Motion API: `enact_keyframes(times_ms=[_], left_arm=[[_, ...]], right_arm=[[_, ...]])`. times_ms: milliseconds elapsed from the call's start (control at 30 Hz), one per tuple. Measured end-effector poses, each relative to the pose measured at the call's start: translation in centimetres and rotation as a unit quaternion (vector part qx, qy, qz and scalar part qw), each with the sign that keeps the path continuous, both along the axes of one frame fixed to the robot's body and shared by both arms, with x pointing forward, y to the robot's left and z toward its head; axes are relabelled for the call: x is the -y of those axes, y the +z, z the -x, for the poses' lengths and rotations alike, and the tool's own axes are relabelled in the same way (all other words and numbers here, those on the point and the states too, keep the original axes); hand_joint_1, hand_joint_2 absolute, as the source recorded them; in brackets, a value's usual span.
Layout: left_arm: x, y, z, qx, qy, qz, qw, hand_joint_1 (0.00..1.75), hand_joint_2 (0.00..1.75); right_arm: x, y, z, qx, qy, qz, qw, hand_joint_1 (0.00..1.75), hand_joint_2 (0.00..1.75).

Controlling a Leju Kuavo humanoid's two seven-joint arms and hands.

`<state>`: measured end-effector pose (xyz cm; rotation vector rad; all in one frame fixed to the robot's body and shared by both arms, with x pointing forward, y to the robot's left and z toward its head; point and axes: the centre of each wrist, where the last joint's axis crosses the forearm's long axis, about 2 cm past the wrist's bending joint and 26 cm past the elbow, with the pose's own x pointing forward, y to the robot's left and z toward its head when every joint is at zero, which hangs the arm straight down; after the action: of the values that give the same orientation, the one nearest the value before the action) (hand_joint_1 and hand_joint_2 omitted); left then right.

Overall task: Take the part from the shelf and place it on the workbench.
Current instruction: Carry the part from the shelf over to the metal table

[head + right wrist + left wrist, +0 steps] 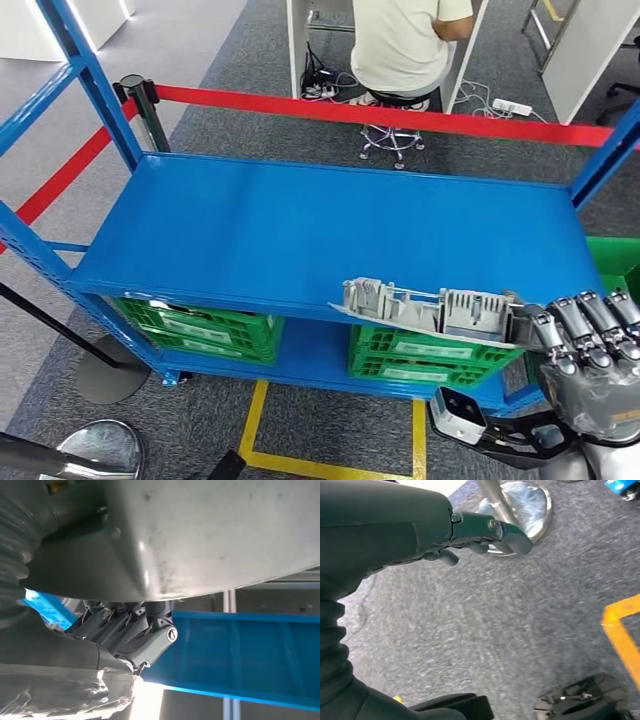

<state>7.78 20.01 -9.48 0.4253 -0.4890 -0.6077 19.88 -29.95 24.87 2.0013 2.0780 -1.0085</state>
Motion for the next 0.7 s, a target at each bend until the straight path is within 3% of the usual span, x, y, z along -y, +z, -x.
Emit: enact_keyframes(times_ms=[700], left_arm=[[-0.65,-0.16,0.28,0.001,0.0,-0.003,1.0,0.0,1.75]], right_arm=[[-0.16,-0.89,0.0,-0.019,0.001,-0.007,1.0,1.75,1.75]])
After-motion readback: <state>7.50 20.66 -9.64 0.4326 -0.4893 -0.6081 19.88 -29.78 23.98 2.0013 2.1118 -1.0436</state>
